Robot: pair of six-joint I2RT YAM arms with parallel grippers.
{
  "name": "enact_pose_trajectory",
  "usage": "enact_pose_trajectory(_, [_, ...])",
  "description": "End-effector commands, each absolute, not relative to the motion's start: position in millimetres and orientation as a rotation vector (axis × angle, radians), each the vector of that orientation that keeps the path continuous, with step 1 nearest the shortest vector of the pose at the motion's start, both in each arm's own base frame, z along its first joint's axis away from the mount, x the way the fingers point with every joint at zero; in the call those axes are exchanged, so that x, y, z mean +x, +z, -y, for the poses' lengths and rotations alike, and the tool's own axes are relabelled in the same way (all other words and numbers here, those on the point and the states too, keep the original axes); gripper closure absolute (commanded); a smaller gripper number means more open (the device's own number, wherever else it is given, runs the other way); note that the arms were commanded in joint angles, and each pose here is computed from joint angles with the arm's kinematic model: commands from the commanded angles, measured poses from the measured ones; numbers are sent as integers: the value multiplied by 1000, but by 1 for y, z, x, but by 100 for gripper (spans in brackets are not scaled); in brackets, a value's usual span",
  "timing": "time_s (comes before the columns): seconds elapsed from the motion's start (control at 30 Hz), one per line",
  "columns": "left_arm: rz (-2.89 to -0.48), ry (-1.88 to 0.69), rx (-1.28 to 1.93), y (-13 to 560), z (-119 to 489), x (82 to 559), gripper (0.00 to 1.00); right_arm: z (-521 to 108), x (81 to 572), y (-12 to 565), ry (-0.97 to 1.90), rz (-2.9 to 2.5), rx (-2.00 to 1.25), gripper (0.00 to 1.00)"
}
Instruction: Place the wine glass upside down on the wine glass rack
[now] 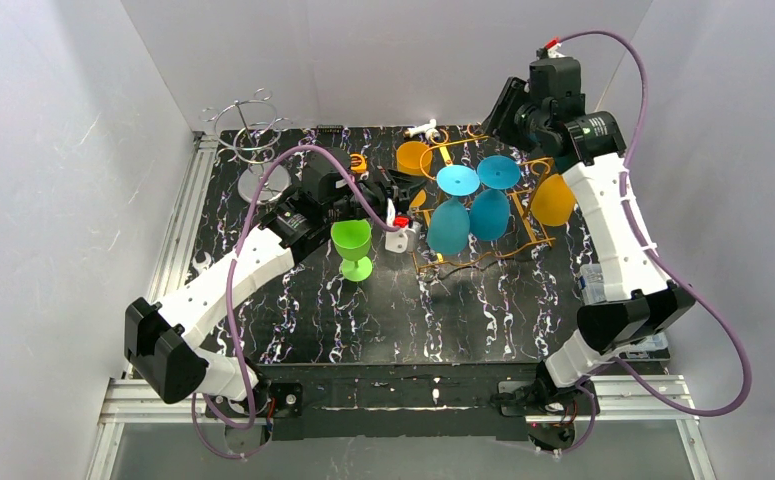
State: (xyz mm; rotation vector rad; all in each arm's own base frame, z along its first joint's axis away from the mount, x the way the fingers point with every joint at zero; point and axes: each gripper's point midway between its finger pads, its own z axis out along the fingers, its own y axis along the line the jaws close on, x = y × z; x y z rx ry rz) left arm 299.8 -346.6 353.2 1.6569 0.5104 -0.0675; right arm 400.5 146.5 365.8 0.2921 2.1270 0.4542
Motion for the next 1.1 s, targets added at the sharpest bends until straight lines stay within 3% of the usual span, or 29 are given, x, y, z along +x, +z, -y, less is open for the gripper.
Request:
enact_pose_trajectory(0.0, [-457, -93, 1652, 358, 349, 292, 100, -140, 411, 381, 417, -2070, 293, 46])
enact_pose_trajectory(0.43, [-461, -144, 1635, 370, 346, 271, 98, -136, 423, 376, 361, -2063, 289, 60])
enact_pose_trajectory(0.77, [-597, -121, 1598, 371, 316, 268, 95, -131, 419, 372, 371, -2044, 360, 42])
enact_pose_trajectory(1.07, [-640, -122, 1615, 360, 298, 255, 95, -133, 416, 386, 479, -1934, 481, 48])
